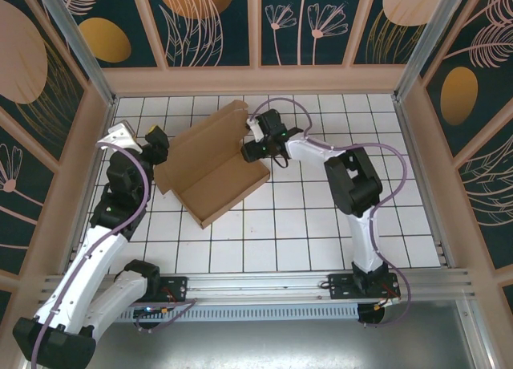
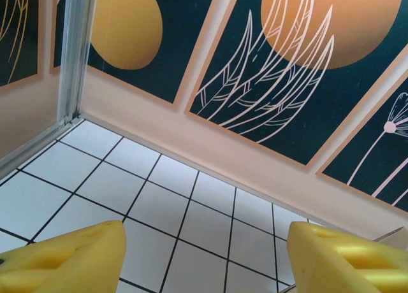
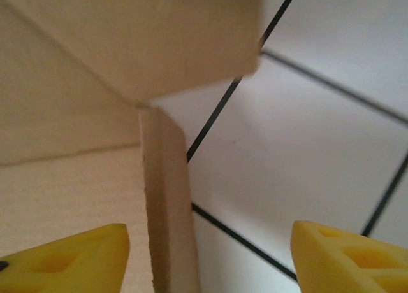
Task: Fold the paper box
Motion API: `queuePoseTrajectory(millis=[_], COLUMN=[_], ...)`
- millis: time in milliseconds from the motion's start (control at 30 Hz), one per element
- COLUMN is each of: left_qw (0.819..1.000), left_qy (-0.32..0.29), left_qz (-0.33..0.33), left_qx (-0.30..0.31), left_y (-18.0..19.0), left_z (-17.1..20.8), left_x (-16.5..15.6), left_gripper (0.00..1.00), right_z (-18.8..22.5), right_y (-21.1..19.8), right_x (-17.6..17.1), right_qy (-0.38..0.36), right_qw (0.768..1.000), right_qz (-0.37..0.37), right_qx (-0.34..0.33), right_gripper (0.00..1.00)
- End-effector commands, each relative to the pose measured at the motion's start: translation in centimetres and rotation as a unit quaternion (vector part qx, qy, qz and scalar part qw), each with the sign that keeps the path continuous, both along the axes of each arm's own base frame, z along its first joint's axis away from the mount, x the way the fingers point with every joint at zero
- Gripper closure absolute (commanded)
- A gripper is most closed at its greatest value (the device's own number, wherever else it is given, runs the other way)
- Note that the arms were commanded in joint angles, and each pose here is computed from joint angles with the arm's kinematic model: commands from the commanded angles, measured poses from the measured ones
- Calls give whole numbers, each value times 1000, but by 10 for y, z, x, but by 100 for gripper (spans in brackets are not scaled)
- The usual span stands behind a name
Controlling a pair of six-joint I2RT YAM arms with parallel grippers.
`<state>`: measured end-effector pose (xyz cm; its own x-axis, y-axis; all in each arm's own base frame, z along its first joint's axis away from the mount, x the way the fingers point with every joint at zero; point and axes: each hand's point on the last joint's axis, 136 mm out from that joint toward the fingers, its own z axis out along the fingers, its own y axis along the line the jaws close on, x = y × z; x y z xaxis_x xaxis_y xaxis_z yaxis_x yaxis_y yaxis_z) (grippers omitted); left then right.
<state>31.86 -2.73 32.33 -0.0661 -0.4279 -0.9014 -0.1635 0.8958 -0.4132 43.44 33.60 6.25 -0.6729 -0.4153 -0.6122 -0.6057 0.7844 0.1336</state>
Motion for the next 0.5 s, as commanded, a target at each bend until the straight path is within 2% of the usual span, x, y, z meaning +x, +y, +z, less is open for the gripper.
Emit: queuePoseTrajectory(millis=[0, 233, 333, 400, 467], left_qw=[1000, 1000, 999, 999, 999], left_qy=[-19, -31, -34, -36, -38], left_qz=[-2, -4, -4, -1, -1], left_qx=[2, -1, 1, 2, 4], left_y=[-1, 0, 1, 2, 1], left_z=[5, 8, 9, 10, 12], left_x=[-2, -6, -8, -10, -11], left_gripper=[32, 32, 32, 31, 30], right_z=[-12, -36, -41, -36, -22], right_y=[3, -3, -7, -16, -25], right_x=[-4, -4, -6, -2, 0], right_qy=[2, -14, -24, -47, -68], right_qw=[999, 994, 988, 982, 977], right_qz=[19, 10, 15, -2, -22], right_qx=[-35, -106, -150, -184, -203], right_gripper=[40, 72, 90, 95, 96])
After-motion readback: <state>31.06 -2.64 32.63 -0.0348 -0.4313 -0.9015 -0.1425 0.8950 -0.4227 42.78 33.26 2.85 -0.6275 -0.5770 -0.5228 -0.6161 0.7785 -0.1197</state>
